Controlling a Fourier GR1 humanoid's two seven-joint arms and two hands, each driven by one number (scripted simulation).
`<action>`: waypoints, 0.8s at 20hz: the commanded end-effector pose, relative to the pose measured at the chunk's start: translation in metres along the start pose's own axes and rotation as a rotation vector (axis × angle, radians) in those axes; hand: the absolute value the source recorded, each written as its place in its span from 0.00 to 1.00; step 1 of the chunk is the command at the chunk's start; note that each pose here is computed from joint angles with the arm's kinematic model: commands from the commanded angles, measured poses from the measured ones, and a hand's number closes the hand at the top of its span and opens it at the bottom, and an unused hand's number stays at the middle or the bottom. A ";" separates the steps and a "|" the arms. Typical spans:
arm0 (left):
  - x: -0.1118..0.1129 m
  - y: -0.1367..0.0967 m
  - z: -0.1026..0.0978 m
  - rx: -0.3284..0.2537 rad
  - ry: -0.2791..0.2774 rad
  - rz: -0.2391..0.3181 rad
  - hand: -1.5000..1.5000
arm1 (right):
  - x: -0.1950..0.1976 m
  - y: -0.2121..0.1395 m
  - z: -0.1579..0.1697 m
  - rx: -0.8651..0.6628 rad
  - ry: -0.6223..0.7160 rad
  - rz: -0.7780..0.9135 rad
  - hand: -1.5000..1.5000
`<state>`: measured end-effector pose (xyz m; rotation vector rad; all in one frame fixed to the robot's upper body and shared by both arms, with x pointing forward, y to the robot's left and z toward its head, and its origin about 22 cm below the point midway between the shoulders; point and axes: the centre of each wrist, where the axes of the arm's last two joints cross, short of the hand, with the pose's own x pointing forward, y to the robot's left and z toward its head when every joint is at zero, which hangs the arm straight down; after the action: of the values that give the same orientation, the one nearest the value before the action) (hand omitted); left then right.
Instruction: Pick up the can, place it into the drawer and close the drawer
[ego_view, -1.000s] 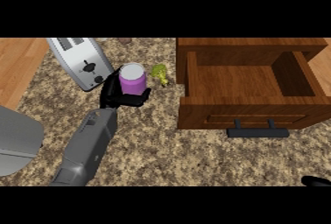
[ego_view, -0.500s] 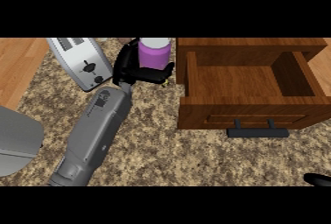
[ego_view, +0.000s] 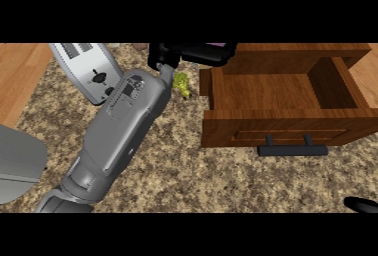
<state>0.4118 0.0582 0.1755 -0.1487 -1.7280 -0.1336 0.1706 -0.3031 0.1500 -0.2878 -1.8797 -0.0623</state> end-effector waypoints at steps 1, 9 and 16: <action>0.027 -0.022 -0.009 -0.016 0.000 -0.012 1.00 | 0.005 0.003 -0.005 0.006 0.002 0.020 0.00; 0.065 -0.056 -0.027 0.008 0.009 -0.074 1.00 | 0.001 -0.004 -0.007 0.006 -0.017 0.000 0.00; 0.077 -0.074 -0.035 -0.021 0.041 -0.116 1.00 | 0.007 0.008 -0.013 0.015 -0.008 -0.006 0.00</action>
<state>0.4252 -0.0040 0.2462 -0.0825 -1.6896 -0.2101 0.1748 -0.2984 0.1587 -0.2726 -1.8960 -0.0498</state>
